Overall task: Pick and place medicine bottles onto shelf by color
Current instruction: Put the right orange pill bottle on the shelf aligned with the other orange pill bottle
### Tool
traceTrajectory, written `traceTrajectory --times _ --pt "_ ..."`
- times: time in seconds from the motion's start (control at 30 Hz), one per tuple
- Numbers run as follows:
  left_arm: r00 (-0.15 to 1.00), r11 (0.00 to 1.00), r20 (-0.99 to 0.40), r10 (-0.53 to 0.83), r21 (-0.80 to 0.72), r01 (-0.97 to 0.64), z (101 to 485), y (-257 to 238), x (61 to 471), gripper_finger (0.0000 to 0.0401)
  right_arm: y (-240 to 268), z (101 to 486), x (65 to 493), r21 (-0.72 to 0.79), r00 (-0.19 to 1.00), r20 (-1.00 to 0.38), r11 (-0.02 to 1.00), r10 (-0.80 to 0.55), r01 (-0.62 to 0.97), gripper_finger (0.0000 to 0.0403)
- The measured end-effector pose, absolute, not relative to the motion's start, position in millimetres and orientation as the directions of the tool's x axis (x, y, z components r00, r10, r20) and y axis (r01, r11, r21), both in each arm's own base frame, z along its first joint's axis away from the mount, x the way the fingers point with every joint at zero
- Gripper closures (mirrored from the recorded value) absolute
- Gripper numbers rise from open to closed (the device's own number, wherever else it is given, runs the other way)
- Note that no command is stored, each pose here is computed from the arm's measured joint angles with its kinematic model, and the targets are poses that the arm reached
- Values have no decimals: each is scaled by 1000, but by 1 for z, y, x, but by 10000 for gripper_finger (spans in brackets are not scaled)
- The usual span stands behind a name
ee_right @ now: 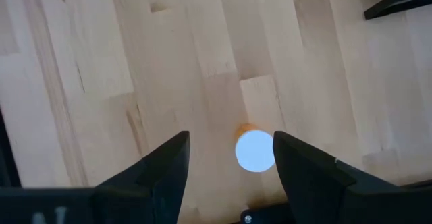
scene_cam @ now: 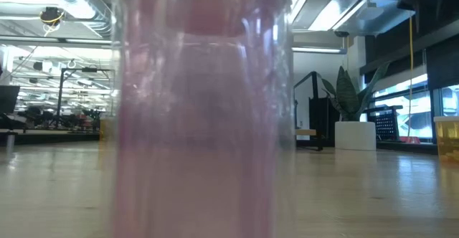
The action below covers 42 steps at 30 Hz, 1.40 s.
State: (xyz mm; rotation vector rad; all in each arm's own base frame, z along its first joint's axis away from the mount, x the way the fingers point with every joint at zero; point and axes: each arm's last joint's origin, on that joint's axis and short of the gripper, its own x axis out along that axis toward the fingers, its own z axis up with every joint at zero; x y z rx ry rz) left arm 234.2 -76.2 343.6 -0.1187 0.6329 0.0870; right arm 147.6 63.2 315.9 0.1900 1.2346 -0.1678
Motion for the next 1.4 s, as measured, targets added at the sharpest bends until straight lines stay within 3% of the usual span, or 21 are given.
traceTrajectory --times 0.37,1.1,1.23,1.4 --pt "803 990 -594 45 -84 -117 344 -76 234 207 67 319 155 106 395 -919 970 10 220 187" --pt "803 990 -594 44 -84 -117 344 -76 234 207 66 318 154 75 382 -924 978 -5 192 186" --pt "803 990 -594 44 -84 -117 344 -76 234 207 65 317 152 60 364 -931 980 -13 188 163" --pt "803 990 -594 44 -84 -117 344 -76 234 207 64 317 151 45 357 -934 986 -17 163 99"
